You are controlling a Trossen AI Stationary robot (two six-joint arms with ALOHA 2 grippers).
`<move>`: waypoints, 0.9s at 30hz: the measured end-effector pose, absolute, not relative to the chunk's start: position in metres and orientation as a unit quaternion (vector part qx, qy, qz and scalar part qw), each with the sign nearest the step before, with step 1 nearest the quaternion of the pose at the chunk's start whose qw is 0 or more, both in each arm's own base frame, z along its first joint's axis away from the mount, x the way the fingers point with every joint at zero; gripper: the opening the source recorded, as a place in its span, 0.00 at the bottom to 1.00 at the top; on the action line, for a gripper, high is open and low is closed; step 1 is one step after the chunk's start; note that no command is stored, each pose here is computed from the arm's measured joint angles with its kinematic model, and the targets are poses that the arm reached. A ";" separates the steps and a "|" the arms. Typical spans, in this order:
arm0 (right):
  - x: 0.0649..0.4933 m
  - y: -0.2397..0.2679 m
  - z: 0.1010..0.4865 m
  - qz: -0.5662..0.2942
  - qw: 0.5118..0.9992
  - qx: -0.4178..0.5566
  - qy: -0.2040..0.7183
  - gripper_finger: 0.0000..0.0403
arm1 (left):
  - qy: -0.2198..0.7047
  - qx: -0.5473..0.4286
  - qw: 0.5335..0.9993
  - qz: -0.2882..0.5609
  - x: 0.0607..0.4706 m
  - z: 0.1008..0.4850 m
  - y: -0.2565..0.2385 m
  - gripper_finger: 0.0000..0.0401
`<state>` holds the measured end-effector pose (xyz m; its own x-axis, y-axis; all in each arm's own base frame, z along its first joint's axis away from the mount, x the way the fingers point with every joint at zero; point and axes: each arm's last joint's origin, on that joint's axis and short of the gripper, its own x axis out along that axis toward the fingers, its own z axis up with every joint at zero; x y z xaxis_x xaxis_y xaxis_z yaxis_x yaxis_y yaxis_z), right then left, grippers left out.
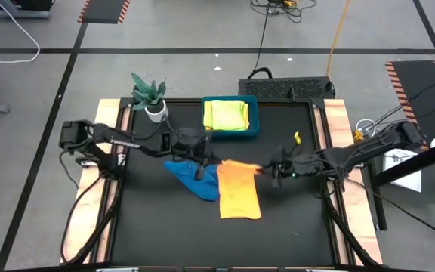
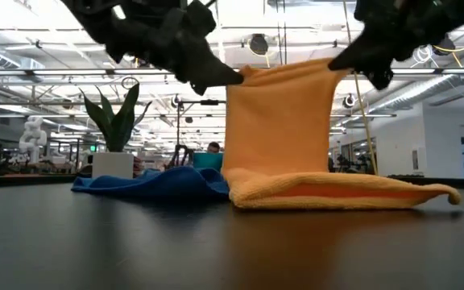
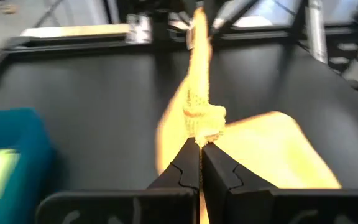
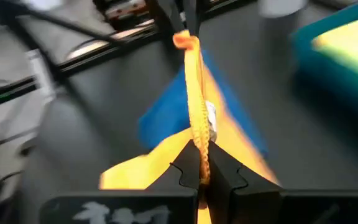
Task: Fold microfiber towels
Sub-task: Fold the orange microfiber cloth
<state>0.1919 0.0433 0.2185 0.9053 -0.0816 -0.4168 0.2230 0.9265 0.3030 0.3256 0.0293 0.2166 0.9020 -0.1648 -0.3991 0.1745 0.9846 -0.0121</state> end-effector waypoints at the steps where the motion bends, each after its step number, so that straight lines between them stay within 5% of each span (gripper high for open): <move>1: 0.193 0.045 0.212 -0.060 0.960 0.185 0.201 0.00 | 0.204 0.015 0.974 -0.098 0.324 0.213 0.022 0.01; 13: 0.194 0.064 0.163 0.018 0.950 0.214 0.227 0.00 | 0.203 0.095 0.965 -0.137 0.318 0.187 -0.071 0.01; 27: 0.192 0.071 0.159 0.038 0.950 0.194 0.240 0.00 | 0.217 0.088 0.960 -0.154 0.331 0.142 -0.096 0.01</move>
